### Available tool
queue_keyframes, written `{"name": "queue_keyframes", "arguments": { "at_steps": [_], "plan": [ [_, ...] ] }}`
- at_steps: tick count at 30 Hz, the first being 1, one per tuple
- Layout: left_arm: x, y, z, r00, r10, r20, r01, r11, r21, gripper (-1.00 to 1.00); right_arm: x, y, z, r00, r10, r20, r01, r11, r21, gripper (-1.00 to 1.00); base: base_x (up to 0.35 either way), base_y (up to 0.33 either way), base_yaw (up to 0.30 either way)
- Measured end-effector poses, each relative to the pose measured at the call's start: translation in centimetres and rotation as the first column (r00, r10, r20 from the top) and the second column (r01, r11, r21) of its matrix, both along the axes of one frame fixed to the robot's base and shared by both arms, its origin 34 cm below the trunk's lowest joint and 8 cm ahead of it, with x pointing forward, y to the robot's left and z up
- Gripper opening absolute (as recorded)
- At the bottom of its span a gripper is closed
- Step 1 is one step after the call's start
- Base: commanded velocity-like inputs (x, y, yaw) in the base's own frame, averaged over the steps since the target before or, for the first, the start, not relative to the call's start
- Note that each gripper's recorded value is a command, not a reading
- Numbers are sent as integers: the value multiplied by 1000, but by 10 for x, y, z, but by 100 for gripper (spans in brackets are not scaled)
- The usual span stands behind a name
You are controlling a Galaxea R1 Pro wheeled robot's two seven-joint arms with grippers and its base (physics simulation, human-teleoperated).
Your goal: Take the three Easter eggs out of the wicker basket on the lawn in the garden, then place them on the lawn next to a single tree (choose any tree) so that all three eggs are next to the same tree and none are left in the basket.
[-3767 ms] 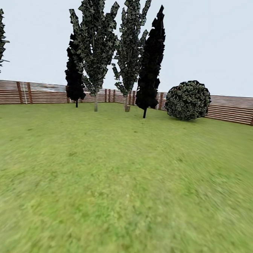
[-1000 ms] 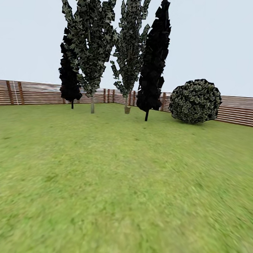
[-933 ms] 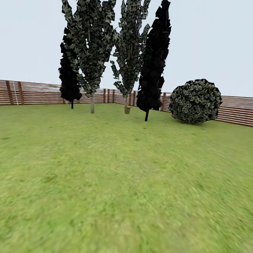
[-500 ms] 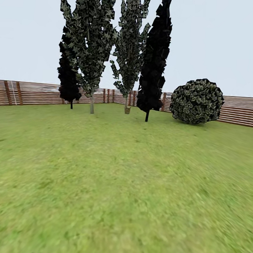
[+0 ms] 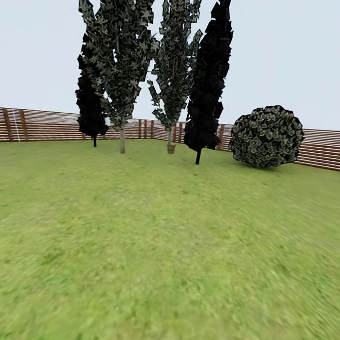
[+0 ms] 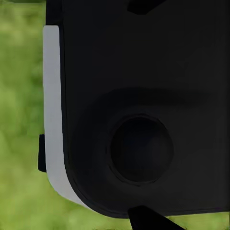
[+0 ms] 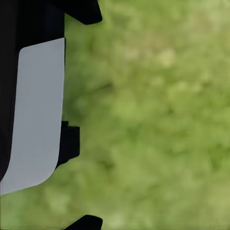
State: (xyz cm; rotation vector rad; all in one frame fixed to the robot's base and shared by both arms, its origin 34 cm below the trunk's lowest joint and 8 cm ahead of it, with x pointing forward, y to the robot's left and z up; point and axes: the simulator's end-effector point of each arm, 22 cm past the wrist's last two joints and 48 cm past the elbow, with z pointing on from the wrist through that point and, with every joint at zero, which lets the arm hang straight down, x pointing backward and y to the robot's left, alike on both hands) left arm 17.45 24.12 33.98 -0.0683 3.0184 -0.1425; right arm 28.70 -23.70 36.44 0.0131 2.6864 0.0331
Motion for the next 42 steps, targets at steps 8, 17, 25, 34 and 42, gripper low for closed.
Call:
{"name": "queue_keyframes", "arguments": {
  "at_steps": [8,17,25,34,42],
  "plan": [
    [0,0,0,1000,0,0,0,1000,-1,100,0,0,0,1000,0,0,0,1000,0,100,334,0,0],
    [0,0,0,1000,1,0,-1,1000,-1,100,0,0,0,1000,0,0,0,1000,0,100,334,8,0],
    [0,1,0,1000,0,0,0,1000,-1,100,0,0,0,1000,0,0,0,1000,0,100,334,75,0],
    [0,1,0,1000,0,0,0,1000,-1,100,0,0,0,1000,0,0,0,1000,0,100,334,112,0],
    [0,1,0,1000,0,0,0,1000,-1,100,0,0,0,1000,0,0,0,1000,0,100,334,124,0]
  ]
}}
